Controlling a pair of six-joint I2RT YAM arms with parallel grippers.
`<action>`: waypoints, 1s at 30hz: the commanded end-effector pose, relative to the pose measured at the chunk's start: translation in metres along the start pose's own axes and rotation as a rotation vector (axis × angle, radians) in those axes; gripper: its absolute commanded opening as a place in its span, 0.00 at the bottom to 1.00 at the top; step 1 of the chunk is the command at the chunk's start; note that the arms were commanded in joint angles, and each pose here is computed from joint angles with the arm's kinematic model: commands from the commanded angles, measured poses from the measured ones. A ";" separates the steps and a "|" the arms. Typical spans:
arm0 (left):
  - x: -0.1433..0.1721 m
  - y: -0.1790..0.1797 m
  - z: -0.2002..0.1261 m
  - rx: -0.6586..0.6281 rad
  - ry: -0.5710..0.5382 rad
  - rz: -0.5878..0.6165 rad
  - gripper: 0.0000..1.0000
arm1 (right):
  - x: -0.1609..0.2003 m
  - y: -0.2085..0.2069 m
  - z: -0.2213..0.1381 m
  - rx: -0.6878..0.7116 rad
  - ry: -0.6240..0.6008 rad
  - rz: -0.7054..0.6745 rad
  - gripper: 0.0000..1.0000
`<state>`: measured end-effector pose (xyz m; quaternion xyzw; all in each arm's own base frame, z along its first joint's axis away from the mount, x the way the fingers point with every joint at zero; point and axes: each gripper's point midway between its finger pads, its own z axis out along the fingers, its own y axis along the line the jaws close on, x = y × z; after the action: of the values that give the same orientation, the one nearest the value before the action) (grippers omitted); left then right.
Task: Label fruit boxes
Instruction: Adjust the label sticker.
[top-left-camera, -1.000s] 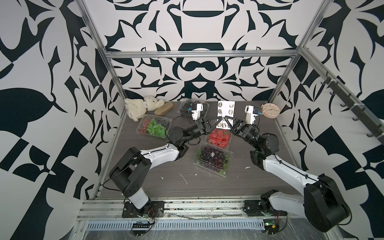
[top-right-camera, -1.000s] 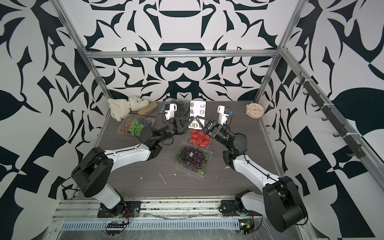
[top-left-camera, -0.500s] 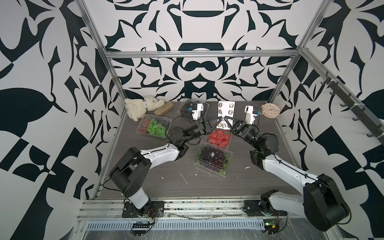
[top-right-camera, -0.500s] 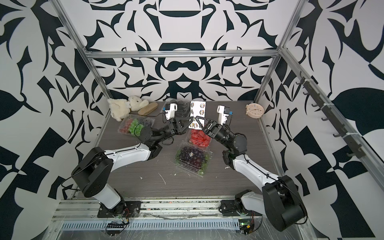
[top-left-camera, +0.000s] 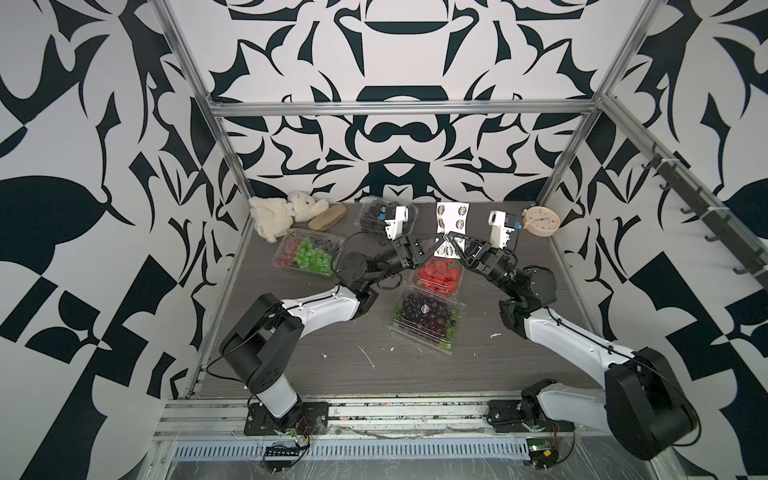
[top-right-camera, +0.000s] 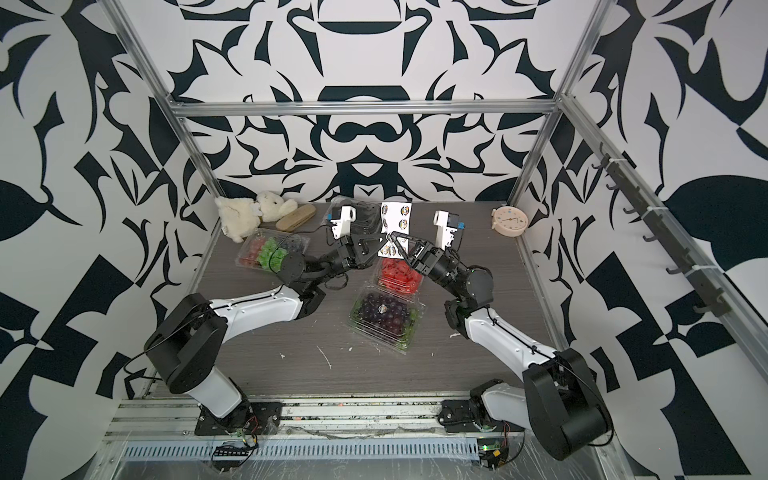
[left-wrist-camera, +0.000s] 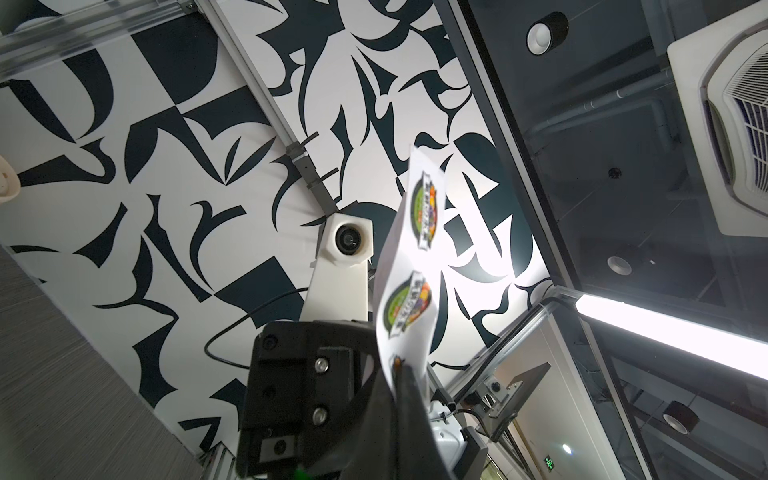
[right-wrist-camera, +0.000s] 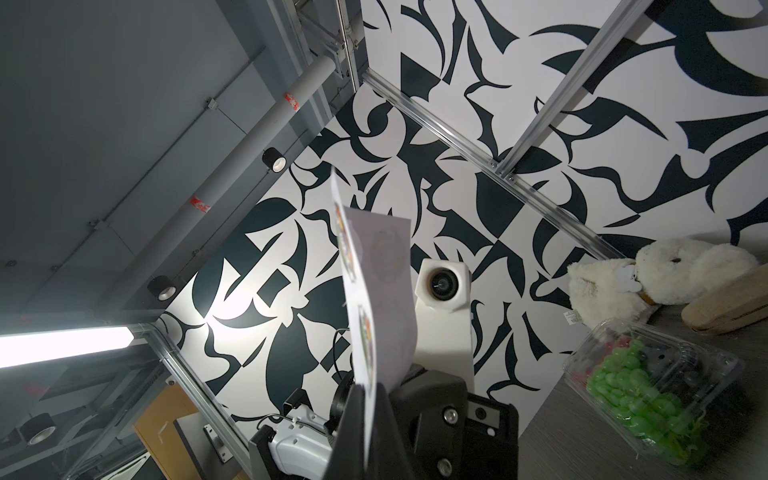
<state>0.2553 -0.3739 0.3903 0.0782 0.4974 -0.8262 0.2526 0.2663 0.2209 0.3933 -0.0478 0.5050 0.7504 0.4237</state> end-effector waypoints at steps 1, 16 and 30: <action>0.002 -0.006 0.008 0.035 0.019 0.014 0.00 | 0.003 0.030 0.006 -0.085 0.046 -0.044 0.00; -0.001 0.000 0.002 0.015 0.011 0.006 0.03 | 0.003 0.035 0.005 -0.094 0.045 -0.057 0.00; -0.037 -0.001 -0.064 -0.315 -0.095 0.087 0.40 | 0.005 0.013 -0.011 0.111 0.065 -0.204 0.00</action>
<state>0.2848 -0.3101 0.3692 0.0050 0.5689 -0.7662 0.2988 0.2544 0.2138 0.3931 -0.0721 0.5404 0.7045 0.4544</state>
